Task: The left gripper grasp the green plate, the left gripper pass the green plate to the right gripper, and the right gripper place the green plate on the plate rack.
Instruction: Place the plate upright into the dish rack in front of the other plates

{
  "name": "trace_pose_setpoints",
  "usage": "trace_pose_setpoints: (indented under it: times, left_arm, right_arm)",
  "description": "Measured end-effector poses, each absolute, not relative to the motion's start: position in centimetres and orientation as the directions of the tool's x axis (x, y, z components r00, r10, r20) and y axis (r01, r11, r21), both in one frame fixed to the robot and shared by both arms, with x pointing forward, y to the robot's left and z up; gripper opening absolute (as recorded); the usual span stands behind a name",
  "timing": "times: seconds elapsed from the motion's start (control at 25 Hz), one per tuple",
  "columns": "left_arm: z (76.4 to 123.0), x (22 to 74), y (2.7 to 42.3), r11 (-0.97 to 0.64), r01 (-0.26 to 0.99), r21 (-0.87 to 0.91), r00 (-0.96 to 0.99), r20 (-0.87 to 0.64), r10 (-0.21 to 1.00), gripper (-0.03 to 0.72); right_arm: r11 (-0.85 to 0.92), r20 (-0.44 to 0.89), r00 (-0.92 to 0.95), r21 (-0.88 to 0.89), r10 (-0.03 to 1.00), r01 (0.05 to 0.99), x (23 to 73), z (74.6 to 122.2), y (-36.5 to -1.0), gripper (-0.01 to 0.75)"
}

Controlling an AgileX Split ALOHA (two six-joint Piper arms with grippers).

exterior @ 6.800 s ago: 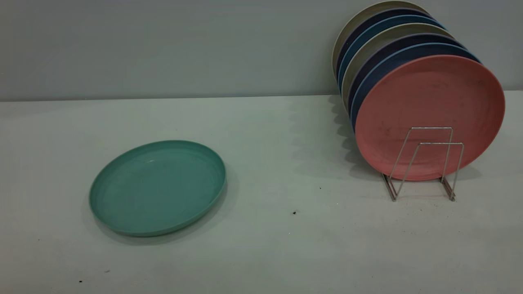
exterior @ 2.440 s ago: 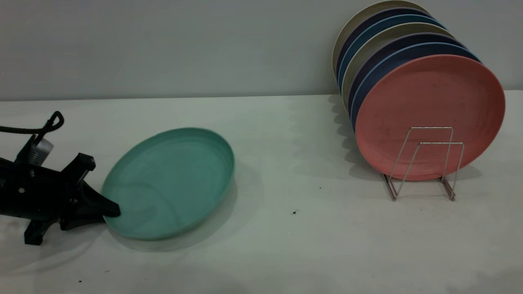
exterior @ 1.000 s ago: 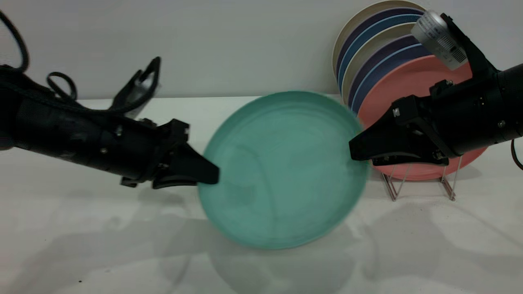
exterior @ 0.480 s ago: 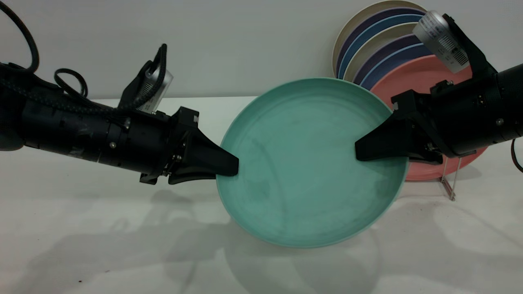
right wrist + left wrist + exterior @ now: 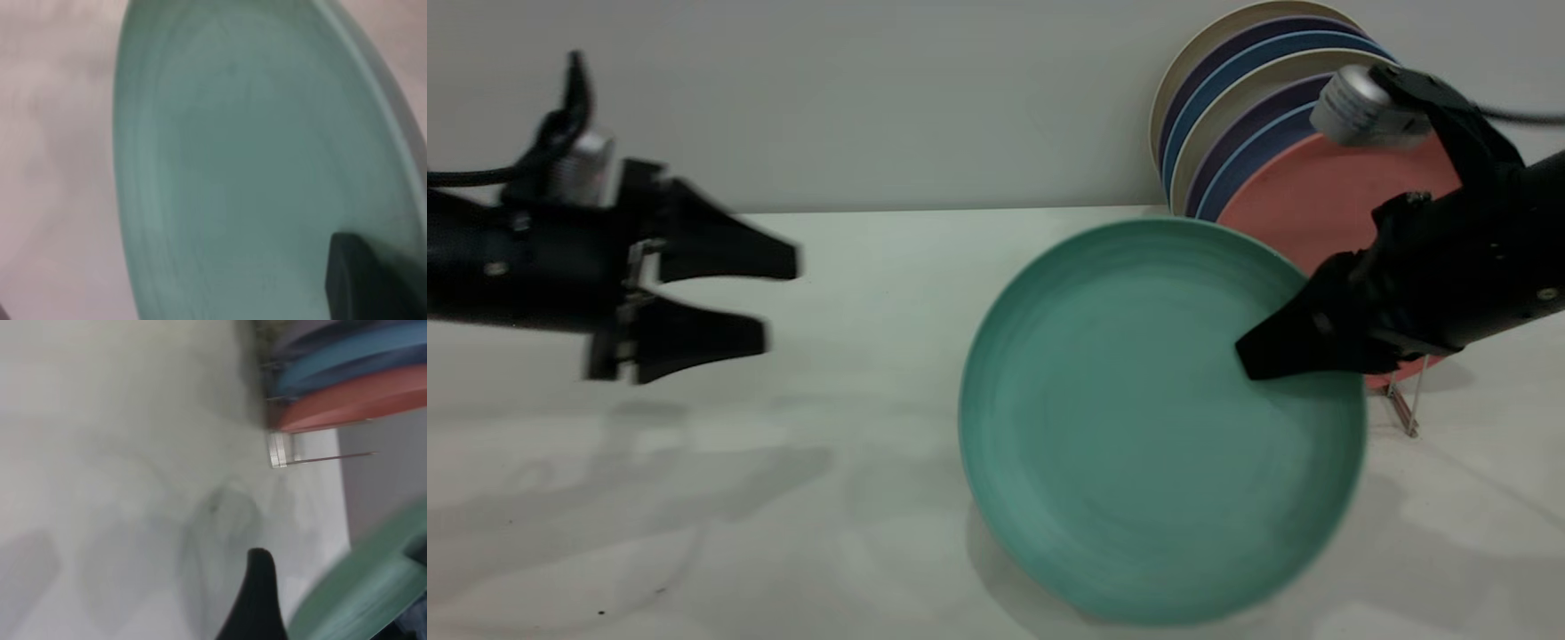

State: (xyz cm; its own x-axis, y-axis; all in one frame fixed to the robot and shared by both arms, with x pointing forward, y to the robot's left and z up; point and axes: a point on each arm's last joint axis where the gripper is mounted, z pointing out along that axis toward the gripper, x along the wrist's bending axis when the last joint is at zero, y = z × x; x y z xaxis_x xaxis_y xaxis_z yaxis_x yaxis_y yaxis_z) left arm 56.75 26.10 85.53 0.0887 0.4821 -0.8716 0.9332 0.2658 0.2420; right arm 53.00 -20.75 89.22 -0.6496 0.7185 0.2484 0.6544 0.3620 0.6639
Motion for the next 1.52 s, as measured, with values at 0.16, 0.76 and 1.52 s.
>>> trace_pose_setpoints:
  times: [0.16,0.76,1.52]
  left_arm:
    - [84.5,55.9,29.2,0.251,0.953,0.17,0.0,-0.828,0.561,0.643]
    - [81.8,53.5,32.8,0.14,0.99,0.0,-0.117,-0.543,0.832,0.51]
    - [81.5,53.1,33.3,0.144,0.989,-0.047,-0.148,-0.483,0.863,0.509]
  right_arm:
    - [0.571,0.068,-0.809,0.674,0.584,0.469,52.2,91.7,-20.9,0.08]
    - [0.915,-0.348,-0.875,0.339,0.337,0.217,57.1,100.7,-23.4,0.08]
    - [0.978,-0.6,-0.792,0.208,0.108,-0.024,60.2,106.2,-23.6,0.08]
